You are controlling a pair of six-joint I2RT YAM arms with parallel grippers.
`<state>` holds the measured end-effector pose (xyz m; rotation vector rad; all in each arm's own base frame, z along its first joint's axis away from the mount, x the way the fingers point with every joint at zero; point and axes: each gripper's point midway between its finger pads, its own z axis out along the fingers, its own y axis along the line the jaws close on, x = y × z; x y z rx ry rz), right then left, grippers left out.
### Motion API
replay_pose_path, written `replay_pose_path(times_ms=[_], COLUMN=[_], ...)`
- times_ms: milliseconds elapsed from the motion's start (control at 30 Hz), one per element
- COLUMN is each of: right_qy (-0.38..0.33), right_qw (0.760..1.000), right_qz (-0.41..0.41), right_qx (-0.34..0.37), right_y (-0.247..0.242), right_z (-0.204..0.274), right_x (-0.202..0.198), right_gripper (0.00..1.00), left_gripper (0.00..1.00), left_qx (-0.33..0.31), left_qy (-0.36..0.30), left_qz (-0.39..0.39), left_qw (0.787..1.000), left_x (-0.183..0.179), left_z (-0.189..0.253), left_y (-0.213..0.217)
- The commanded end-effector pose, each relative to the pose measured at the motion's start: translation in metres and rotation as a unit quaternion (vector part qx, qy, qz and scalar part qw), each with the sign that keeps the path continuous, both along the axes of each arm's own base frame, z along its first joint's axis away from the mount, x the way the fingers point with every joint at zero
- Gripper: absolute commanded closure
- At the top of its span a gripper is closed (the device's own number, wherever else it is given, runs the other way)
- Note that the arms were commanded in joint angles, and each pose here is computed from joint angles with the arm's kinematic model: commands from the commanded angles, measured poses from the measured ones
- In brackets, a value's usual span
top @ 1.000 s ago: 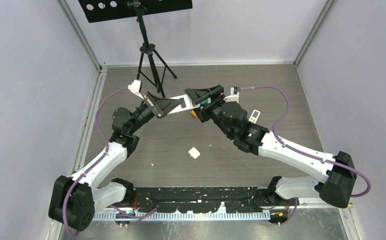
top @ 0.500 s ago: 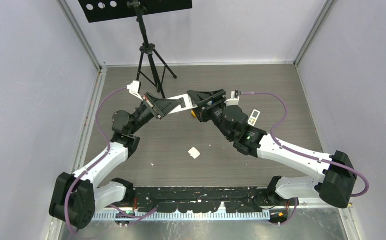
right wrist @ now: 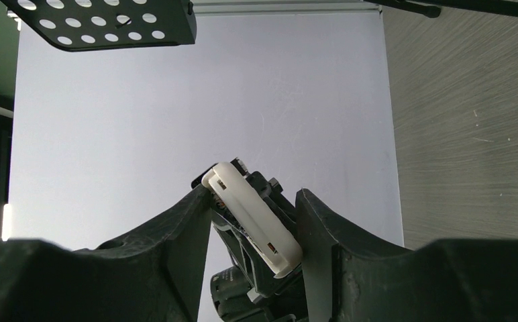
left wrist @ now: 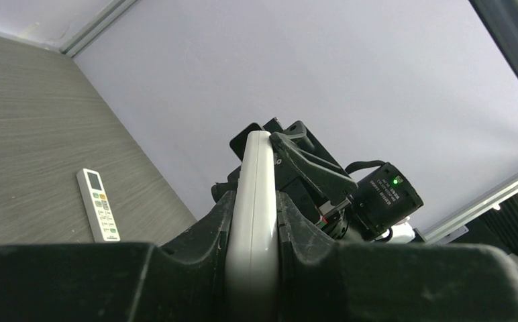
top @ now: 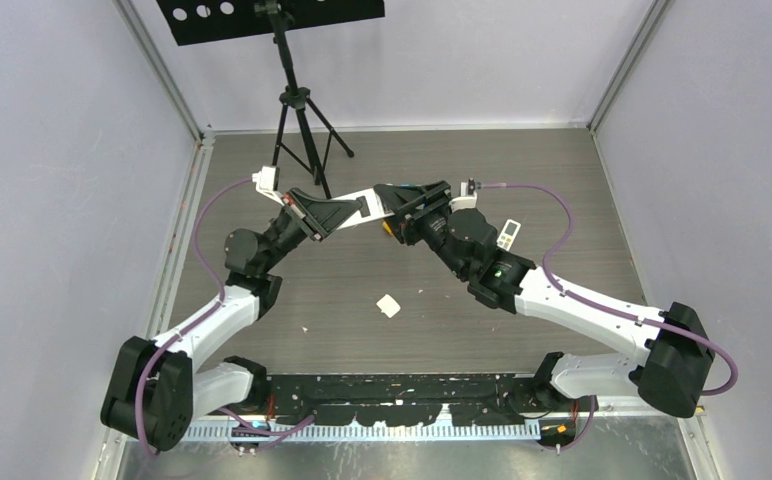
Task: Load the batteries into the remote control
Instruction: Load the battery into the remote control.
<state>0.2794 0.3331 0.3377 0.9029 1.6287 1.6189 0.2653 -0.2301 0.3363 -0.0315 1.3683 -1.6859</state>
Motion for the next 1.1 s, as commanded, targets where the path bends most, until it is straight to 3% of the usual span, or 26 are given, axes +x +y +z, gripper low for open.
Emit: replay_pose_path(times_ms=[0, 67, 367, 700, 767, 867, 933, 1067], right_qy=[-0.037, -0.038, -0.057, -0.041, -0.042, -0.085, -0.125, -0.166], right_qw=[0.998, 0.998, 0.998, 0.998, 0.998, 0.995, 0.990, 0.981], right_qz=[0.010, 0.011, 0.002, 0.030, 0.037, 0.045, 0.057, 0.099], right_qx=[0.056, 0.053, 0.038, 0.033, 0.033, 0.037, 0.038, -0.003], right_y=[-0.003, -0.002, -0.004, 0.008, 0.010, 0.005, -0.002, -0.014], right_z=[0.043, 0.042, 0.036, 0.017, 0.017, 0.028, 0.041, 0.042], right_x=[-0.004, -0.004, 0.002, 0.012, 0.012, 0.010, 0.007, 0.001], right_gripper=[0.60, 0.67, 0.75, 0.74, 0.61, 0.24, 0.15, 0.14], left_gripper=[1.00, 1.00, 1.00, 1.00, 1.00, 1.00, 1.00, 1.00], left_qx=[-0.028, -0.037, -0.036, -0.029, -0.026, -0.011, 0.014, 0.078], left_qy=[-0.016, -0.008, 0.053, 0.058, 0.062, 0.064, 0.066, 0.065], left_qz=[-0.002, -0.007, 0.006, 0.000, 0.002, 0.010, 0.022, 0.044], left_qw=[0.999, 0.999, 0.998, 0.998, 0.998, 0.998, 0.997, 0.994], left_x=[-0.007, -0.009, -0.009, -0.016, -0.014, -0.010, -0.005, 0.001], left_z=[0.016, 0.022, 0.026, 0.036, 0.033, 0.024, 0.012, -0.012], left_y=[0.004, 0.005, 0.009, 0.010, 0.010, 0.009, 0.009, 0.011])
